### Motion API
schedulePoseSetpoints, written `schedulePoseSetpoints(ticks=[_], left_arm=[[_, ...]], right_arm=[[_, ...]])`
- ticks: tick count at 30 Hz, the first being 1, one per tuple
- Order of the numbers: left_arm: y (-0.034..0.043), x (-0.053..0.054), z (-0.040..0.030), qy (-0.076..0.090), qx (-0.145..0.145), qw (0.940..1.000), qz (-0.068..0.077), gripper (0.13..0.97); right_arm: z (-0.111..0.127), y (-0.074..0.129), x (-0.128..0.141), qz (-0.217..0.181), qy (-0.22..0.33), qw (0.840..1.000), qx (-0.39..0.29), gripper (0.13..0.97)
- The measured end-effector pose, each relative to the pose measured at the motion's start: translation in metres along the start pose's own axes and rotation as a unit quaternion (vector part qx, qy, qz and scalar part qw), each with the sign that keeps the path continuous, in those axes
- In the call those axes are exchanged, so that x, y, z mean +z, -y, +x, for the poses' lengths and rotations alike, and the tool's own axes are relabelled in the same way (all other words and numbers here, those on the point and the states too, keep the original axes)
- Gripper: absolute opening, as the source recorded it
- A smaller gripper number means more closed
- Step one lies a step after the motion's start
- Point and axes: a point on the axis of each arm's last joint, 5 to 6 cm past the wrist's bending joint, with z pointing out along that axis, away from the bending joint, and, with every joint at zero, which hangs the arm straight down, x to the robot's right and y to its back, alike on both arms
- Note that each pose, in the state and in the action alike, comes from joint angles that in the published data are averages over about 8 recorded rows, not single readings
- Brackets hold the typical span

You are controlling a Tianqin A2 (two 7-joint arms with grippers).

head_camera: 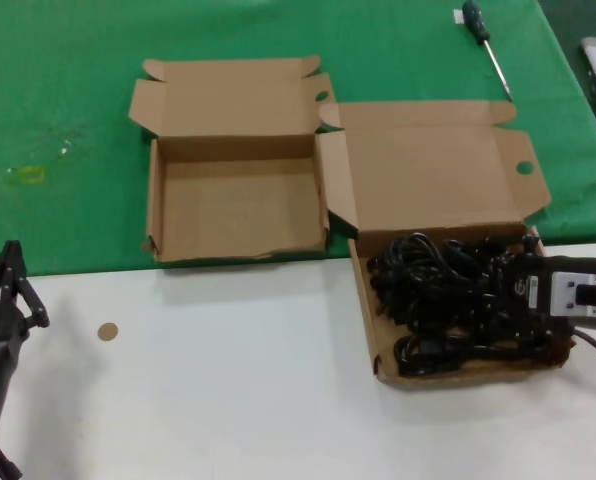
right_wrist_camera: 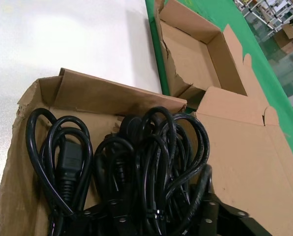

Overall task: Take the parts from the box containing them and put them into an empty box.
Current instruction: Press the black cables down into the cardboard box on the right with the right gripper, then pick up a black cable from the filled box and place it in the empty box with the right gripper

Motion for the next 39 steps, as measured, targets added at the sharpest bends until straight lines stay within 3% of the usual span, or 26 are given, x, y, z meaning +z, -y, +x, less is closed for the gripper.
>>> schedulePoseSetpoints(ticks=[11, 15, 23, 29, 39], left_arm=[[0.0000, 0.000, 0.0000, 0.000, 0.000, 1.0000, 0.000, 0.152], [0.0000, 0.000, 0.0000, 0.000, 0.000, 1.0000, 0.000, 0.152], [0.0000, 0.000, 0.0000, 0.000, 0.000, 1.0000, 0.000, 0.152], [0.0000, 0.000, 0.0000, 0.000, 0.000, 1.0000, 0.000, 0.152], [0.0000, 0.000, 0.0000, 0.000, 0.000, 1.0000, 0.000, 0.152]], right_arm=[[0.006, 0.000, -0.008, -0.006, -0.006, 1.000, -0.007, 0.318], [0.010, 0.001, -0.016, -0.007, -0.010, 1.000, -0.008, 0.318], [0.022, 0.007, -0.032, -0.002, -0.021, 1.000, -0.010, 0.219], [0.034, 0.020, -0.038, 0.015, -0.038, 0.999, -0.013, 0.218], [0.048, 0.056, -0.012, 0.058, -0.061, 0.996, -0.022, 0.217]])
